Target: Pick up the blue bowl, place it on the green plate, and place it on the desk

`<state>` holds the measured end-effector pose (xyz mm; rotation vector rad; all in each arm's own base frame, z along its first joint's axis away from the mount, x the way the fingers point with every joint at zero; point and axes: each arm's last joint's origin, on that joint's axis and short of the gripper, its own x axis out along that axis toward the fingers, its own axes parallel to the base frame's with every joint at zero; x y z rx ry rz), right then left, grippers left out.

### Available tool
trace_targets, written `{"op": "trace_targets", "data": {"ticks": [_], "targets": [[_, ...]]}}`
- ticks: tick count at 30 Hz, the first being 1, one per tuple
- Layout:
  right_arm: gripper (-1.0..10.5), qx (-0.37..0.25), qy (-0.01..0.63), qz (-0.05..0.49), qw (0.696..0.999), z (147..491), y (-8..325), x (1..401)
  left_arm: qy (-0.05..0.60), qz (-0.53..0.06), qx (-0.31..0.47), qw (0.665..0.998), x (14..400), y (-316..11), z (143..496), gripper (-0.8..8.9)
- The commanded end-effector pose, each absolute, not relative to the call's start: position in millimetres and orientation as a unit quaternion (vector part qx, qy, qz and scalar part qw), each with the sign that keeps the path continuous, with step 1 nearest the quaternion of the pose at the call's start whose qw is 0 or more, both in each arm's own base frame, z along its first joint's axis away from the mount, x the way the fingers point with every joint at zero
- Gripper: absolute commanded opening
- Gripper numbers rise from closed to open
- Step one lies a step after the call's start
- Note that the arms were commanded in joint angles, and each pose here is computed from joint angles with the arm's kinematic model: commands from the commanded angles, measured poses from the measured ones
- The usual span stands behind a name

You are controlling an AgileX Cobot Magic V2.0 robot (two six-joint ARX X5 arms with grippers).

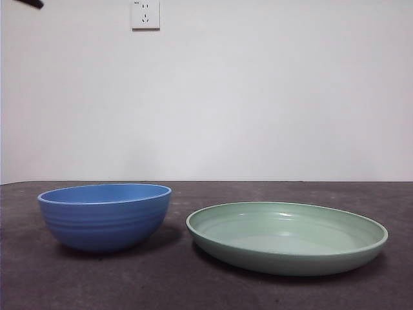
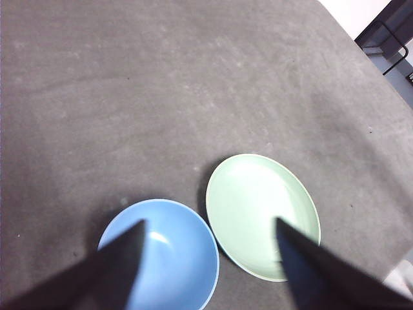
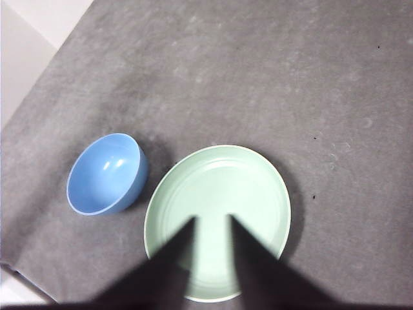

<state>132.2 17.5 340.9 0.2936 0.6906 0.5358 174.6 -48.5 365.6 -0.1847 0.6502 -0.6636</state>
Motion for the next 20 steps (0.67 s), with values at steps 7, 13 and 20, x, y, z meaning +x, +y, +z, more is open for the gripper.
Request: {"op": "trace_targets", "data": {"ticks": [7,13,20], "targets": [[6.6,0.13,0.326,0.256,0.901,344,17,137,0.312,-0.324,-0.08,0.889,183,-51,368,6.08],[6.6,0.131,0.323,0.259,0.901,345,17,137,0.326,-0.319,-0.067,0.888,190,-52,362,6.08],[6.6,0.131,0.323,0.26,0.901,345,17,137,0.432,-0.257,-0.061,0.863,215,-54,330,6.06]]}}
